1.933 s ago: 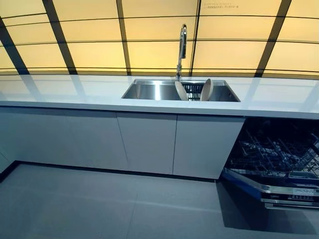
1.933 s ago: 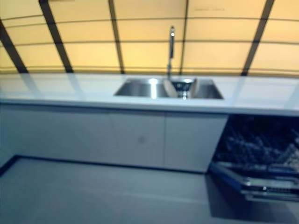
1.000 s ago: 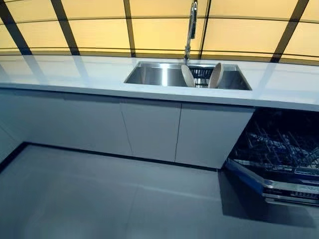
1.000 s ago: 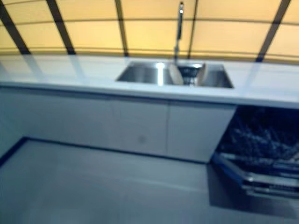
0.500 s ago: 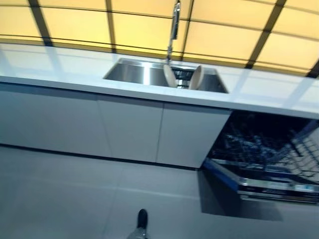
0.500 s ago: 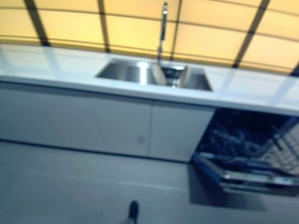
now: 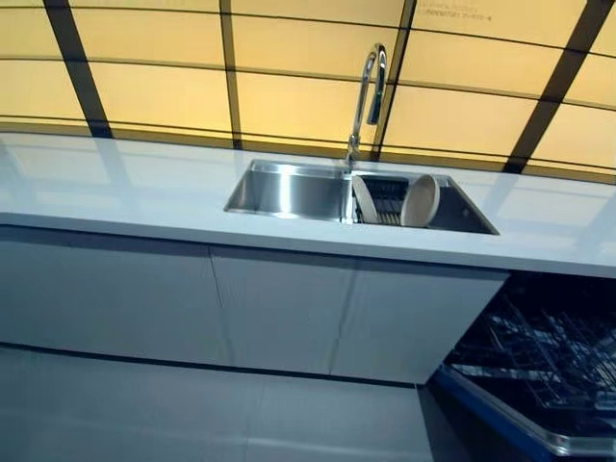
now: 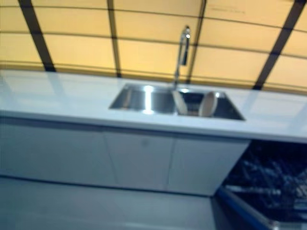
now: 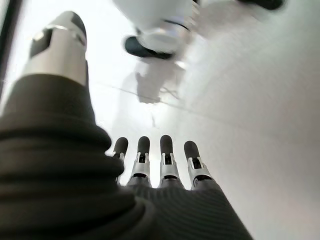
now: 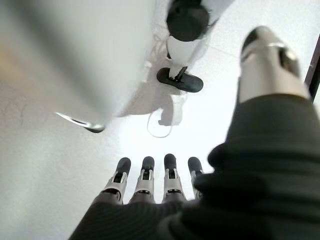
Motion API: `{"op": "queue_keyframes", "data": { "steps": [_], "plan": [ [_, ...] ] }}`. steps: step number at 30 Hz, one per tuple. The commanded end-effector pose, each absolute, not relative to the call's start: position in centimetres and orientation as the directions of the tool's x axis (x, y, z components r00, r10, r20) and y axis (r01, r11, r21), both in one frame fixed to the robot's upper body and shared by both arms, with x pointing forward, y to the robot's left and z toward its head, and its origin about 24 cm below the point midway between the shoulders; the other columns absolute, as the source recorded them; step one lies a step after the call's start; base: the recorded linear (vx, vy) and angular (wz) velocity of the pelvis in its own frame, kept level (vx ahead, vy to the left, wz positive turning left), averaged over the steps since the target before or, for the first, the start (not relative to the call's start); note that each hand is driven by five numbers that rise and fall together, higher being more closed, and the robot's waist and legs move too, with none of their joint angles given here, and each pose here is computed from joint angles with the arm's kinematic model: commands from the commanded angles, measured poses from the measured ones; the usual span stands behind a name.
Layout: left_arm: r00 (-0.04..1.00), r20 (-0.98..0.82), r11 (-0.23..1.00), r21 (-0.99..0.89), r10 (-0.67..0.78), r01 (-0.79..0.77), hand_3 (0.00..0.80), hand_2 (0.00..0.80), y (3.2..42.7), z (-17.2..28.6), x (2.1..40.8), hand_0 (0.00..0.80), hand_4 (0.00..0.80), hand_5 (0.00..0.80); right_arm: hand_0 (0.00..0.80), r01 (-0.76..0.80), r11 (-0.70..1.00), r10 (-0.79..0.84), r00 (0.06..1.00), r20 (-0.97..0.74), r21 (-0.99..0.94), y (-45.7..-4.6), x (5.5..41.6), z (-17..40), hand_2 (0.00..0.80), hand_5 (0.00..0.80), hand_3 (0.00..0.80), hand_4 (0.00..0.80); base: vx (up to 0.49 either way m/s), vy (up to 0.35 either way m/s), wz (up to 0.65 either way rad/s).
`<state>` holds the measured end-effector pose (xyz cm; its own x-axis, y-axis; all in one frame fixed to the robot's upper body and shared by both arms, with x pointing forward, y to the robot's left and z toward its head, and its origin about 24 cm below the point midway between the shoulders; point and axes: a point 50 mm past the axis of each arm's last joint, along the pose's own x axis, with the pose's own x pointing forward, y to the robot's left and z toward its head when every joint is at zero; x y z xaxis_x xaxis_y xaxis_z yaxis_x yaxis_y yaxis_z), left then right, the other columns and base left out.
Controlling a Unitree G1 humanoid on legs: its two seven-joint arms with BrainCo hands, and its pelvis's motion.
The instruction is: Take plates into dishwasher
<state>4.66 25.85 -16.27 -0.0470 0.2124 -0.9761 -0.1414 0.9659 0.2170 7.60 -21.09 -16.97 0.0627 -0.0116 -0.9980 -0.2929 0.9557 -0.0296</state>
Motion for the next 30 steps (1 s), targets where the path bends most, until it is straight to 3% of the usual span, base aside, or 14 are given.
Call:
{"op": "queue_keyframes", "data": {
  "steps": [1, 9, 13, 20, 24, 30],
  "plan": [
    [0.003, -0.978, 0.972, 0.208, 0.21, -0.112, 0.0, 0.0, 25.9, -16.1, 6.3, 0.0, 0.0, 0.0, 0.0, -0.255, 0.962, -0.073, 0.116, -0.991, -0.1, -23.2, 8.5, -16.4, 0.0, 0.0, 0.0, 0.0, 0.273, 0.155, 0.93],
    [0.018, -0.975, 0.974, 0.219, 0.22, -0.049, 0.0, 0.0, 26.0, -15.9, 7.0, 0.0, 0.0, 0.0, 0.0, -0.189, 0.977, -0.071, 0.128, -0.989, -0.095, -24.2, 7.6, -16.4, 0.0, 0.0, 0.0, 0.0, 0.341, -0.104, 0.68],
    [-0.012, -0.976, 0.974, 0.22, 0.219, -0.047, 0.0, 0.0, 25.8, -16.2, 5.6, 0.0, 0.0, 0.0, 0.0, -0.279, 0.956, -0.058, 0.122, -0.991, -0.09, -24.0, 8.0, -16.3, 0.0, 0.0, 0.0, 0.0, 0.253, -0.155, 0.48],
    [-0.053, -0.966, 0.966, 0.256, 0.254, -0.039, 0.0, 0.0, 26.9, -16.0, 3.9, 0.0, 0.0, 0.0, 0.0, -0.632, 0.773, 0.162, 0.28, -0.946, -0.055, -22.4, 13.9, -14.4, 0.0, 0.0, 0.0, 0.0, 0.13, -0.185, 0.1],
    [-0.037, -0.963, 0.963, 0.269, 0.269, -0.017, 0.0, 0.0, 27.9, -15.7, 4.1, 0.0, 0.0, 0.0, 0.0, -0.706, 0.706, 0.294, 0.359, -0.886, -0.051, -23.6, 18.1, -10.7, 0.0, 0.0, 0.0, 0.0, 0.09, -0.115, -0.01],
    [-0.032, -0.952, 0.952, 0.304, 0.304, -0.015, 0.0, 0.0, 29.4, -15.1, 4.2, 0.0, 0.0, 0.0, 0.0, -0.764, 0.638, 0.401, 0.441, -0.803, -0.102, -25.0, 21.4, -5.5, 0.0, 0.0, 0.0, 0.0, 0.042, -0.062, -0.05]
  ]
}}
